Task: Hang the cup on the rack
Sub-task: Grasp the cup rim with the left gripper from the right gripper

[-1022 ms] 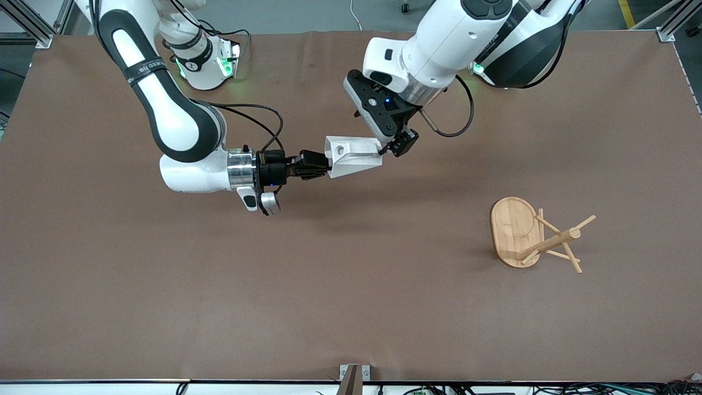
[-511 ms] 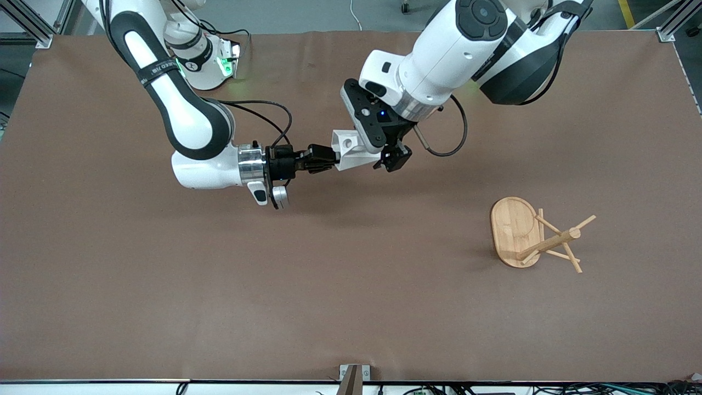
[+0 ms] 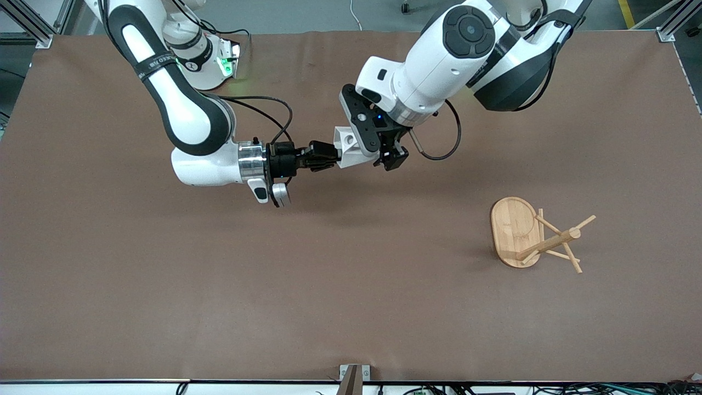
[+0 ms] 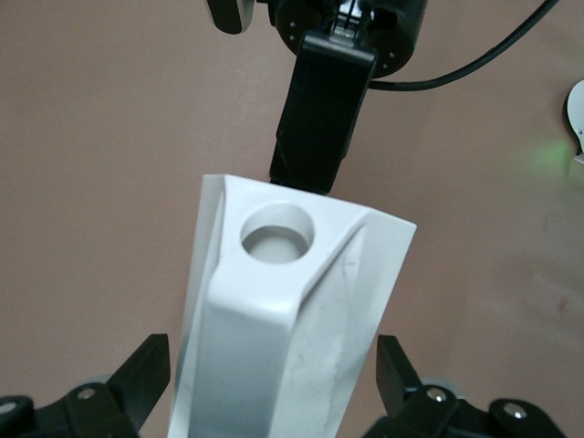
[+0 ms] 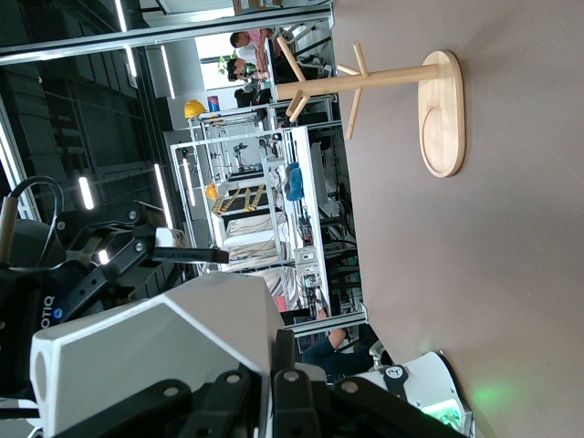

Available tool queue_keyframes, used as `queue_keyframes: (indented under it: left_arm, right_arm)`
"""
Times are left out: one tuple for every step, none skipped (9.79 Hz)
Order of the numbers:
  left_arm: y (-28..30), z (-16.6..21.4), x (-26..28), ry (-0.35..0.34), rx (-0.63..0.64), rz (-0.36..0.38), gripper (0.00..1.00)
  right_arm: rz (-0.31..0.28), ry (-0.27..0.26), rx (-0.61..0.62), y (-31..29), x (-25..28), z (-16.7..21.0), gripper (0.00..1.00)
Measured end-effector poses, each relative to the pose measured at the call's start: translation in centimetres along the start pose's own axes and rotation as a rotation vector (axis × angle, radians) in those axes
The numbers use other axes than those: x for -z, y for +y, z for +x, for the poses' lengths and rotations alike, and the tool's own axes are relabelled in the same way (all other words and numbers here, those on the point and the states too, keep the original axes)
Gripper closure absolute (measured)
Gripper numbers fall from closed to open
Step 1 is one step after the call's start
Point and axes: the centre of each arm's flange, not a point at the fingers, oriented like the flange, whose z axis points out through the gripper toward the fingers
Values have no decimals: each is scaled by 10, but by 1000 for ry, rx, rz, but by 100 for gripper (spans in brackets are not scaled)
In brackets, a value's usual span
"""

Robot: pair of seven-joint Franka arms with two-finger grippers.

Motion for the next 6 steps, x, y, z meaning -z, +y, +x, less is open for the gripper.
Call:
queue_keyframes:
  left_arm:
    - [1, 0, 0, -4, -1, -2, 2]
    - [1, 0, 0, -6, -1, -3, 5]
    - [1, 0, 0, -7, -1, -3, 11]
    - [2, -1, -1, -16, -8, -7, 21]
    - [2, -2, -2, -21, -8, -10, 21]
    - [2, -2, -5, -30, -8, -16, 22]
  right_arm:
    - [-1, 0, 5, 0, 0, -1, 93]
    - [-2, 1, 8, 0, 0, -1, 93]
    - [-4, 3, 9, 0, 0, -1, 93]
    - [-7, 7, 10, 0, 0, -1, 93]
    - [-6, 7, 9, 0, -1, -2, 92]
    - [-5, 17, 10, -3, -1, -1, 80]
